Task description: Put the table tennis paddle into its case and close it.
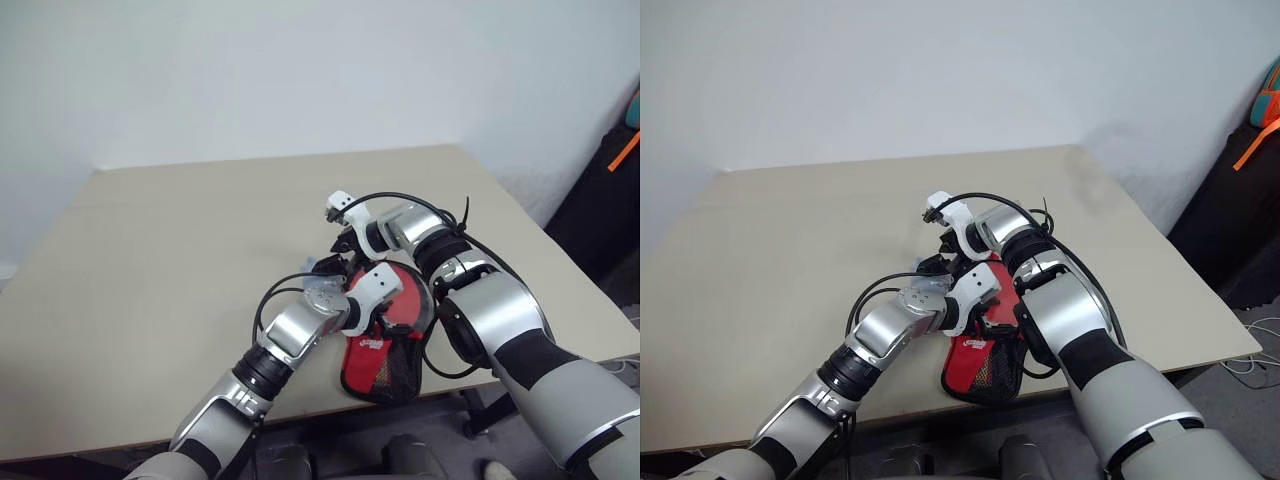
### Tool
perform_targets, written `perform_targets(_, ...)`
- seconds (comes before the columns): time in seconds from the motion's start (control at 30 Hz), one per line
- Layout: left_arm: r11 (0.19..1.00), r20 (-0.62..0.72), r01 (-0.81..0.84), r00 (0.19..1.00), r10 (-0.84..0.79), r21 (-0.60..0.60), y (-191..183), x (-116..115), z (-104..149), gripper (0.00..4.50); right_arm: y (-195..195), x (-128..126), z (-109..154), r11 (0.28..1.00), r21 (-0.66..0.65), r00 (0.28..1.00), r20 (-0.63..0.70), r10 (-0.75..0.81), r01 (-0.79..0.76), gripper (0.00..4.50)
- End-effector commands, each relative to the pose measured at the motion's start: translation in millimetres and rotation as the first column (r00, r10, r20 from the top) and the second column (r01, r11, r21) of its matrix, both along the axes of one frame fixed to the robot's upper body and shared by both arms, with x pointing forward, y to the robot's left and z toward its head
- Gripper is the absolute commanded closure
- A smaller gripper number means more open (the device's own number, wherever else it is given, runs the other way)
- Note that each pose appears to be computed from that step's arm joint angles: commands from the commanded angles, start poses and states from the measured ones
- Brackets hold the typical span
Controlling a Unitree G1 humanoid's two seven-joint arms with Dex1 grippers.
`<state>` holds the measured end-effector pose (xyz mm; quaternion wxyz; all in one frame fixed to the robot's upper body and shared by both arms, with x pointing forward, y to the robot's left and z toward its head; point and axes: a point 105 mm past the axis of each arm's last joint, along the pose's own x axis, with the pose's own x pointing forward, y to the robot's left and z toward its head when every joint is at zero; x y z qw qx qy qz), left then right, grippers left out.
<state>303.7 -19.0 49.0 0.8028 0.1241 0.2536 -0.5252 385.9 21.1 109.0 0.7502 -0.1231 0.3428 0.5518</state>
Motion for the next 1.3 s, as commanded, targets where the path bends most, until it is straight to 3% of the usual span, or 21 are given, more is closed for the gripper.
perform_targets(0.03,0.998,-0.025,-0.032,0.999,0.034,0.056,8,3,-12,0.68,15,-30,-36,0.999,-0.025,0.984,-0.174,0.043,-0.048,0.0)
perform_targets(0.33,0.998,-0.001,-0.024,1.0,0.024,0.056,8,4,-10,0.68,40,-17,5,0.985,0.165,0.99,-0.141,-0.03,0.054,0.0)
perform_targets(0.57,0.998,-0.002,-0.025,1.0,0.026,0.058,8,4,-11,0.68,43,-15,-9,0.993,0.094,0.995,-0.074,-0.062,0.069,0.0)
perform_targets(0.73,0.998,-0.002,-0.03,1.0,0.03,0.056,8,5,-10,0.68,55,-7,-4,0.989,0.124,0.995,0.043,-0.091,0.085,0.0)
perform_targets(0.9,0.998,-0.001,-0.043,0.999,0.043,0.056,10,5,-10,0.68,57,-4,-8,0.983,0.129,0.988,0.07,-0.141,0.131,0.0)
perform_targets(1.3,0.996,0.024,-0.077,0.997,0.075,0.055,17,12,-6,0.68,49,-9,-39,1.0,-0.027,0.974,0.227,0.0,0.006,0.0)
